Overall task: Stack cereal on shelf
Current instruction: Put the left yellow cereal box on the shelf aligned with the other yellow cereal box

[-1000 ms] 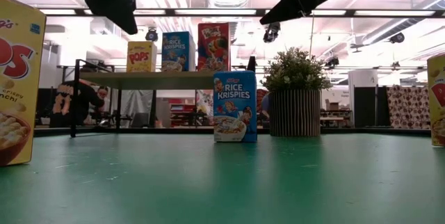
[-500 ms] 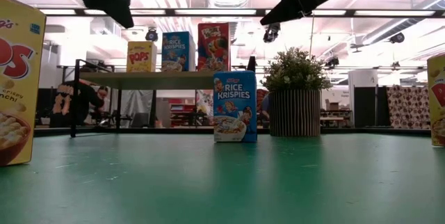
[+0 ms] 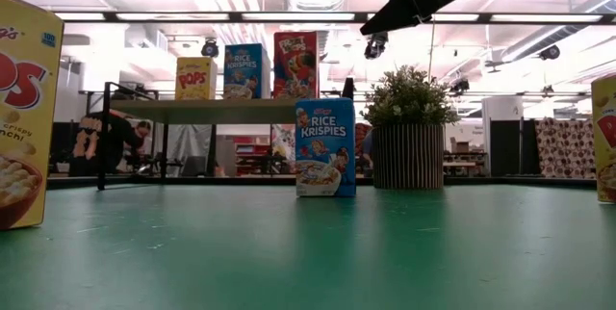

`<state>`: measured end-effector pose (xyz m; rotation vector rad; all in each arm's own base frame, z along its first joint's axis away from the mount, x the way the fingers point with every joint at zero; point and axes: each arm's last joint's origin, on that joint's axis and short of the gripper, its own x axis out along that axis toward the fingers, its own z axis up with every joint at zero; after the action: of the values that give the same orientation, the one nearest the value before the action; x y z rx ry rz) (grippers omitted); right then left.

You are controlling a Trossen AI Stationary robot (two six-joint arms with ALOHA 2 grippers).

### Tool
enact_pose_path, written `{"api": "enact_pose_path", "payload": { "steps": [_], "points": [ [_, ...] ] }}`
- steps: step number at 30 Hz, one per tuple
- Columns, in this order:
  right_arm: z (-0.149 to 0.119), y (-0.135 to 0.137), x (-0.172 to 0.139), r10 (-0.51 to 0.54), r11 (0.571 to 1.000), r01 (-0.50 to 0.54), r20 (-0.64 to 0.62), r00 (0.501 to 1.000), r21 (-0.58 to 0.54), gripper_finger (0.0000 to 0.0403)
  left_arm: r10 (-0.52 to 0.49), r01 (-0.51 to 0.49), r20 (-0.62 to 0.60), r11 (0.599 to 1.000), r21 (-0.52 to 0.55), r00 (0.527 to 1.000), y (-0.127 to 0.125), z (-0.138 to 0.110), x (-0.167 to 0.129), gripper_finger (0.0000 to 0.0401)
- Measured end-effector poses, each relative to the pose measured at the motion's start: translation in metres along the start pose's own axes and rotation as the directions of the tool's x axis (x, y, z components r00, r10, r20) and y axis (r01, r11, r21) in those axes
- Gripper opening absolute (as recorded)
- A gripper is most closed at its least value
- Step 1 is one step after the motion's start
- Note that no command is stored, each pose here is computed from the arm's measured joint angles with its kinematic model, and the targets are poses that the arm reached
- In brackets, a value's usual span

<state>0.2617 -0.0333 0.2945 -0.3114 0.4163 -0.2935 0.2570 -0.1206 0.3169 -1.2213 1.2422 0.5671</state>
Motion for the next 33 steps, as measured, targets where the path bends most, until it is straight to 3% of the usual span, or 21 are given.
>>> {"api": "enact_pose_path", "payload": {
  "steps": [2, 5, 12, 18, 27, 33],
  "points": [
    [0.0, 0.0, 0.0, 0.0, 1.0, 0.0, 0.0, 1.0, -0.011, 0.0012, -0.001, 0.001, -0.014, 0.999, -0.051, 1.0, -0.008, -0.011, 0.002, 0.0256],
    [0.0, 0.0, 0.0, 0.001, 1.0, -0.001, -0.001, 1.0, -0.023, 0.0012, 0.02, -0.02, 0.0, 0.999, -0.046, 1.0, -0.022, -0.028, 0.011, 0.0256],
    [0.0, 0.0, 0.0, 0.001, 1.0, -0.001, -0.001, 1.0, -0.026, 0.0012, 0.221, -0.221, 0.012, 0.975, -0.003, 0.975, -0.045, -0.049, 0.04, 0.0256],
    [0.0, 0.0, 0.0, 0.0, 1.0, 0.0, -0.002, 1.0, -0.026, 0.0012, 0.372, -0.373, 0.042, 0.928, 0.025, 0.927, -0.051, -0.051, 0.036, 0.0256],
    [-0.002, 0.001, 0.0, 0.002, 1.0, -0.002, -0.006, 1.0, -0.027, 0.0012, 0.362, -0.364, 0.068, 0.931, 0.019, 0.93, -0.051, -0.055, 0.043, 0.0256],
    [-0.002, 0.001, 0.0, 0.002, 1.0, -0.002, -0.006, 1.0, -0.027, 0.0012, 0.423, -0.424, 0.029, 0.905, 0.028, 0.905, -0.041, -0.057, 0.057, 0.0256]
  ]
}}
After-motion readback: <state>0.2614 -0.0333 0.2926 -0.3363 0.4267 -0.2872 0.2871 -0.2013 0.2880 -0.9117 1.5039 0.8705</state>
